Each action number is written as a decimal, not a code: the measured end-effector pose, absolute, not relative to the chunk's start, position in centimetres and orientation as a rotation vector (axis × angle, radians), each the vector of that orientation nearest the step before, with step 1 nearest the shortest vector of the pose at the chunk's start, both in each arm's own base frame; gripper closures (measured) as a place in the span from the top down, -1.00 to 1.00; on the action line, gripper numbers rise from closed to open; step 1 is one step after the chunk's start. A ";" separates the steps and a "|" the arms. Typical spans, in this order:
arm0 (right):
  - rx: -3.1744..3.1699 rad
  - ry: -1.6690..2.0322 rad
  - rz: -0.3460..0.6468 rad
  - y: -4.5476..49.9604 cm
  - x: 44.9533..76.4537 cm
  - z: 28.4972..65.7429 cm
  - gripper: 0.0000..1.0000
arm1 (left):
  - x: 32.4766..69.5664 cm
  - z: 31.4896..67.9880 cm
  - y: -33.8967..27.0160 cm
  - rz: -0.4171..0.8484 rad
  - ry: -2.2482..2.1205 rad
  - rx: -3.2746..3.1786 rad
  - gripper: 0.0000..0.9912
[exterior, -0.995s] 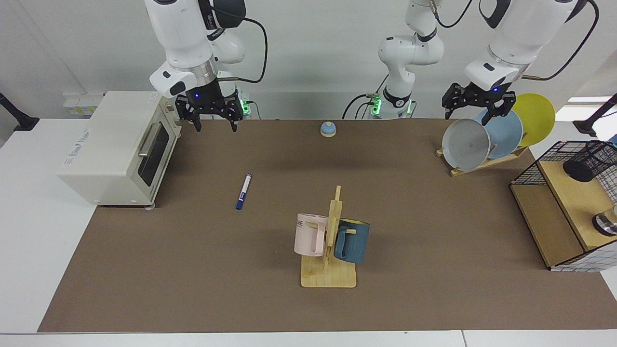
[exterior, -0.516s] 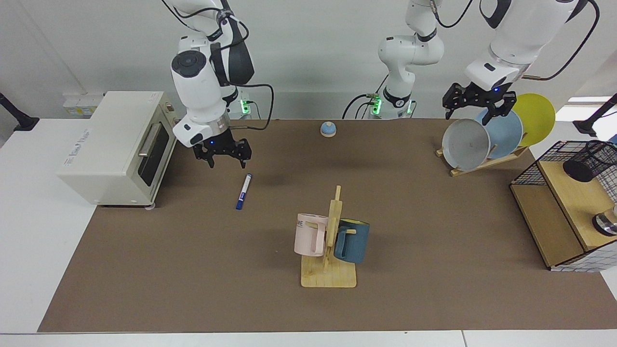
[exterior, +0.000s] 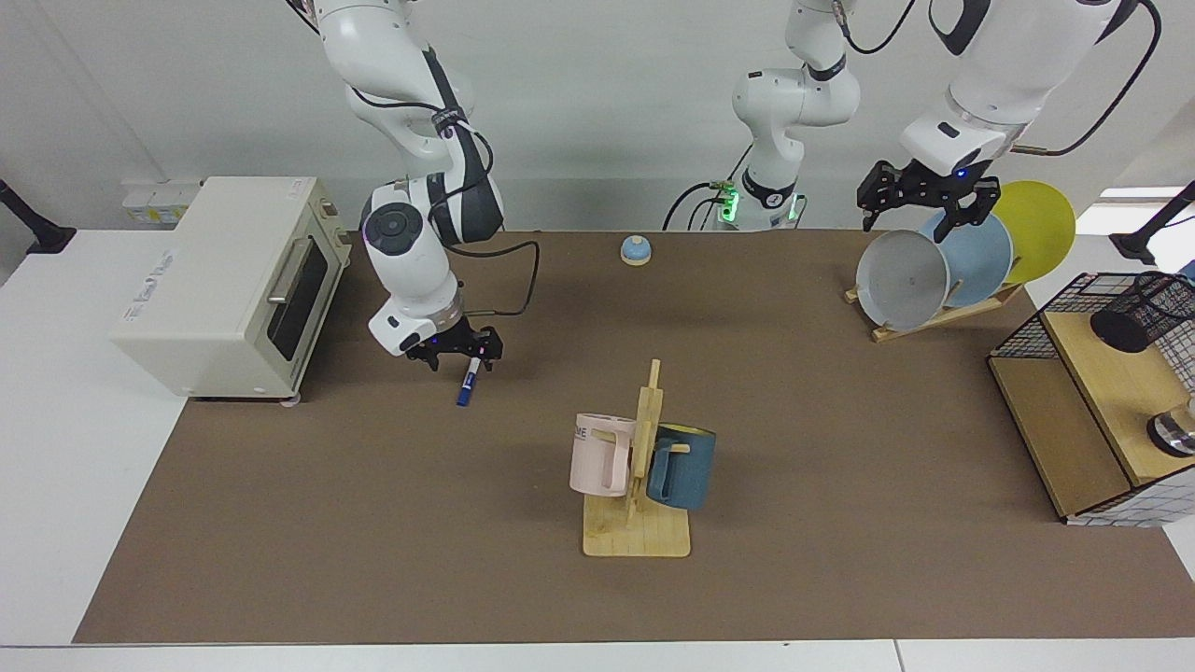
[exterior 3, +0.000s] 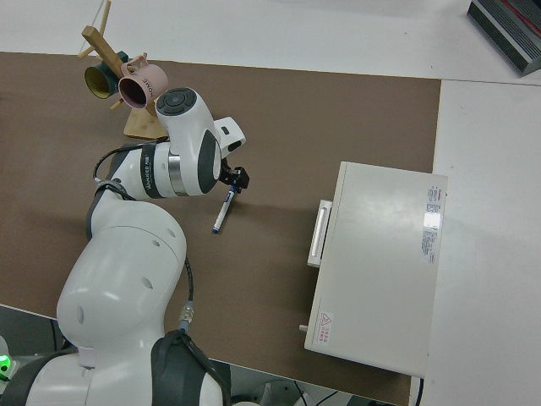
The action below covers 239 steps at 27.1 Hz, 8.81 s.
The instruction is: Put markers into pen holder
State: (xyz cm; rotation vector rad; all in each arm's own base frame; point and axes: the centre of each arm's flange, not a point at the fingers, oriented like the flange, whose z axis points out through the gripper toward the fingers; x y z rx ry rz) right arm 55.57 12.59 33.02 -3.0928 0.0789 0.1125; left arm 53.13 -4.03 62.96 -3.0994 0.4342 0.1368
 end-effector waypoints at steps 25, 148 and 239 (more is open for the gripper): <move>-3.129 0.112 0.163 12.2 54.9 29.2 0.81 | 53.1 62.9 -4.0 0.139 0.435 -3.099 1.00; -2.498 1.585 0.021 30.6 47.1 57.1 -0.69 | 53.1 63.0 -7.8 0.024 1.487 -2.913 0.96; -2.787 1.006 0.130 19.9 53.6 53.8 0.99 | 47.4 52.8 -28.5 -0.041 1.857 -2.660 -0.64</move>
